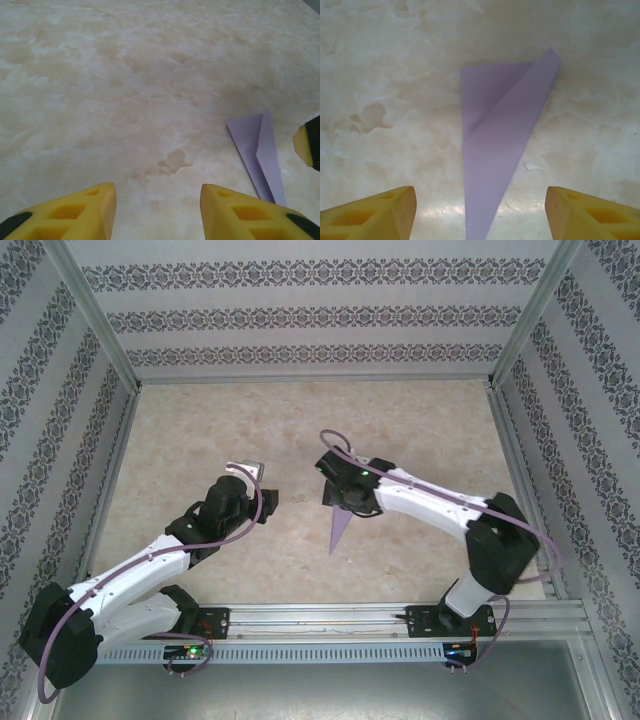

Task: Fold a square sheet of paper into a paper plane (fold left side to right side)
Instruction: Turn over the paper plane at the center of the table.

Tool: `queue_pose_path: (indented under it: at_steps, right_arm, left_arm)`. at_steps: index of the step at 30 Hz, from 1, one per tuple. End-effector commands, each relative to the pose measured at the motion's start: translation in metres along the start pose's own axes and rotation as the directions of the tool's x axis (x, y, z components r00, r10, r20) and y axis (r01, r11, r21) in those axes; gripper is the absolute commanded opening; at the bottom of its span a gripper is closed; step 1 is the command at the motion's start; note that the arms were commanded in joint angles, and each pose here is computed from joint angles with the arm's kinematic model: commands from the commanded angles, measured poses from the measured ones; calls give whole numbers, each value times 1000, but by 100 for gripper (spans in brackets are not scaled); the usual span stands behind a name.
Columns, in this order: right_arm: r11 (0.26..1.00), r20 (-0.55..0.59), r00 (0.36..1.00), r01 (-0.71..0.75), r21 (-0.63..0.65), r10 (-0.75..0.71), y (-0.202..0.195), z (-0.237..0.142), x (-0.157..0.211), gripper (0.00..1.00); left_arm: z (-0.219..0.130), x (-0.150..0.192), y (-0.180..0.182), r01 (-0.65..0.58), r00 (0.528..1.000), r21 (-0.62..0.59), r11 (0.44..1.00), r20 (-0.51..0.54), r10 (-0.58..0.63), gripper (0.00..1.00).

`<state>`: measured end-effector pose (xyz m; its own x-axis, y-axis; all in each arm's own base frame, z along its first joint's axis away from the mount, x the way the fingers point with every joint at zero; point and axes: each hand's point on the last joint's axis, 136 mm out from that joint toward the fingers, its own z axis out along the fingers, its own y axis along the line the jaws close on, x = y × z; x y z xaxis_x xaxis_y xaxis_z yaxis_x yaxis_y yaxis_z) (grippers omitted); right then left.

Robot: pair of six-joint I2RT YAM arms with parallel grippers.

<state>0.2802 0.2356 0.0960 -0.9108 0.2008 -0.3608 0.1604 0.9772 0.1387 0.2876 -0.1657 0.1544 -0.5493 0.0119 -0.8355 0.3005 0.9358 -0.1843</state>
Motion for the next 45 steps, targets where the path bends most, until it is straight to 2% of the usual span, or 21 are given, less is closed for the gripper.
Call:
queue_pose_path:
  at_steps: [1, 7, 19, 28, 36, 45]
  right_arm:
    - [976, 1, 1000, 18, 217, -18, -23, 10, 4, 66]
    - [963, -14, 997, 72, 261, -71, -6, 27, 2, 63]
    - [947, -60, 993, 118, 298, -105, 1, 55, 8, 58]
    - [938, -76, 991, 126, 324, -107, -4, 64, 13, 48]
    - [937, -72, 992, 126, 325, -108, -6, 61, 13, 35]
    - [946, -40, 994, 112, 304, -105, -8, 42, 10, 10]
  left_arm:
    - [0, 0, 9, -33, 999, -29, 999, 19, 33, 47]
    - [1, 7, 11, -44, 999, -29, 999, 0, 44, 48]
    - [3, 18, 15, -53, 998, -37, 998, -31, 51, 48]
    - [4, 21, 15, -55, 998, -35, 998, -44, 54, 48]
    - [4, 20, 14, -56, 997, -34, 998, -47, 54, 48]
    - [3, 16, 14, -49, 998, -38, 998, -41, 48, 48]
